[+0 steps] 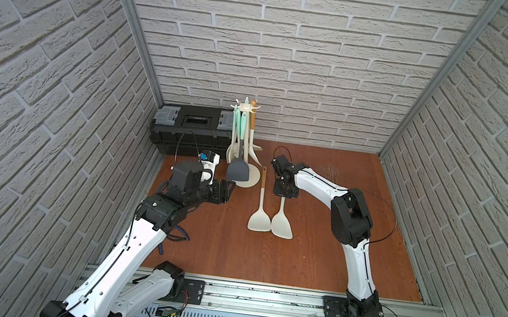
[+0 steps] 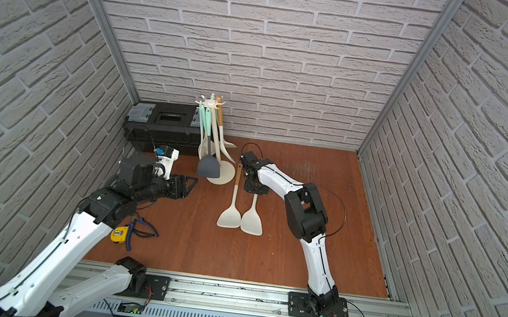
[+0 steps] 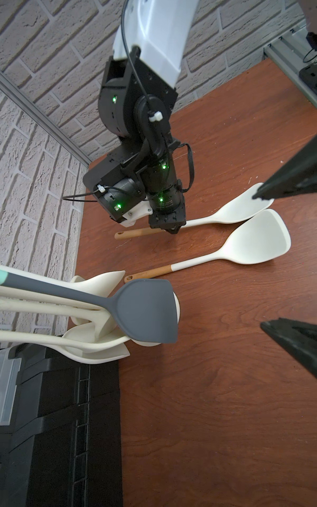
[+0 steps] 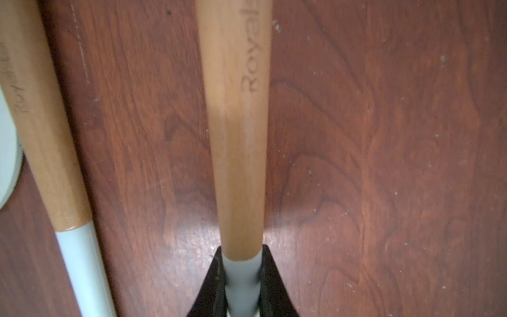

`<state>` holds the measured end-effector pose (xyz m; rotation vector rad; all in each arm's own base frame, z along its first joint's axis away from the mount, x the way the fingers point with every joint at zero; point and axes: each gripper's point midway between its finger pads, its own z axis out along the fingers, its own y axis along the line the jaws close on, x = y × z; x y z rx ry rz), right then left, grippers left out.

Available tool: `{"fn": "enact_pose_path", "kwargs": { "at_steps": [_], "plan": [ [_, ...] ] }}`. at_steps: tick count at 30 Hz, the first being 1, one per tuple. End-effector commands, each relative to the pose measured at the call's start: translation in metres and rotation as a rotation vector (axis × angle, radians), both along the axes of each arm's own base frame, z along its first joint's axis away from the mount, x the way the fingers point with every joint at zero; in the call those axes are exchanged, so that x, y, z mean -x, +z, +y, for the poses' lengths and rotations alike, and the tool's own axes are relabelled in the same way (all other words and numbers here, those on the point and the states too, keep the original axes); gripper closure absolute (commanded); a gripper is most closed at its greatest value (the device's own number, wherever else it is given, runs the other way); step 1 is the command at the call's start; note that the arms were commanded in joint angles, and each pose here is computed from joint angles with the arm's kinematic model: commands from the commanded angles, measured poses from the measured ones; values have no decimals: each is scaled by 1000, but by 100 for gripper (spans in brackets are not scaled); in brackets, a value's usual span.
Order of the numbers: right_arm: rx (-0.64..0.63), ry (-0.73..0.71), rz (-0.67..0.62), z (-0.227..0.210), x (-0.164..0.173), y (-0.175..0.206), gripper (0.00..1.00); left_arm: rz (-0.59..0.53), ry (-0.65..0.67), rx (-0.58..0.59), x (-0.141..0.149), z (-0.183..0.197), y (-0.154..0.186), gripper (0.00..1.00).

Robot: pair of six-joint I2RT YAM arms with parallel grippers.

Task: Take the spatula off the kitchen utensil rack
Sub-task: Place the spatula at the center of the board.

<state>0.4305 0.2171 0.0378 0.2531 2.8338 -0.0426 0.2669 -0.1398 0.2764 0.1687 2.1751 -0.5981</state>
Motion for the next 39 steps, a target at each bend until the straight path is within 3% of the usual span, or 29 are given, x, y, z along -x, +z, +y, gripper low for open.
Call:
{"fn": "enact_pose_path", "kwargs": {
  "at_steps": [1, 13, 21, 30, 39],
  "plan": [
    [-67, -2, -60, 16, -19, 6, 86, -17, -10, 8, -3, -1, 1, 30],
    [-54, 48, -28, 19, -18, 1, 62, 0, -9, 10, -4, -2, -6, 30],
    [-56, 67, -60, 17, -18, 28, 59, 3, -8, 12, -5, -2, -6, 30],
    [-143, 177, -178, 32, -21, 105, 55, -45, 9, -23, -13, 8, 24, 30],
    [-275, 398, -541, 60, -18, 216, 55, -149, 86, -47, -48, 36, 106, 28]
  ]
}}
